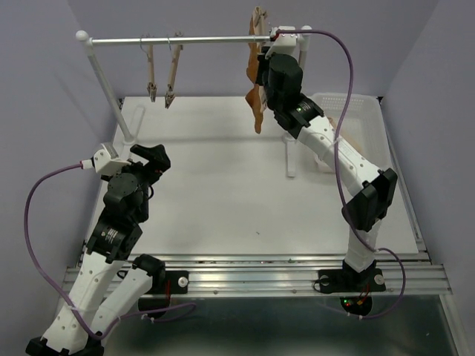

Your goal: Remove the underwear clipped to the hanger

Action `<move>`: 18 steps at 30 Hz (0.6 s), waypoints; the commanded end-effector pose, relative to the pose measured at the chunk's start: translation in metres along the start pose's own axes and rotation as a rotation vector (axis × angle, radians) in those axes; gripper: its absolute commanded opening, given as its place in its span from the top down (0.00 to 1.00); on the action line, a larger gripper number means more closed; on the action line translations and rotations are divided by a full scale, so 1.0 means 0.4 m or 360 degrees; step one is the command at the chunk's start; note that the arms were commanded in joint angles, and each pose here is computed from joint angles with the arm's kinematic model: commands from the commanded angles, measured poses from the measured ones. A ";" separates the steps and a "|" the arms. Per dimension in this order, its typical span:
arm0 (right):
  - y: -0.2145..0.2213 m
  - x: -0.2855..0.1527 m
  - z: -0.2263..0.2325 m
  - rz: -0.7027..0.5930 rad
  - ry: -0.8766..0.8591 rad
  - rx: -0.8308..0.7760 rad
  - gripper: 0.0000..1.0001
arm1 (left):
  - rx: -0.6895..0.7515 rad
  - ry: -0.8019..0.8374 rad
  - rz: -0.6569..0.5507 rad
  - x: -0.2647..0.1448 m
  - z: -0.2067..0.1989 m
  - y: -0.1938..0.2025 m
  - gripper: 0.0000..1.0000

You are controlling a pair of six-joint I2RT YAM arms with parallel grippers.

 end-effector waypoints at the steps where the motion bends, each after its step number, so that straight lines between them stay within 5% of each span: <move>1: -0.120 -0.047 -0.024 -0.0203 -0.0057 0.0076 0.99 | -0.0009 0.0011 -0.0038 0.003 -0.007 -0.010 0.01; 18: -0.041 -0.125 -0.035 -0.0122 -0.0305 -0.0145 0.99 | 0.0018 -0.0014 0.0000 0.016 -0.006 0.007 0.01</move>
Point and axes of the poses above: each gripper's point midway between its finger pads, its own x axis out along the fingers, its own z axis along the line the jaws close on, y = z × x, the point moved 6 cm from there along -x, back along the fingers, and after that the axes turned 5 degrees about -x, right-handed, at the moved point
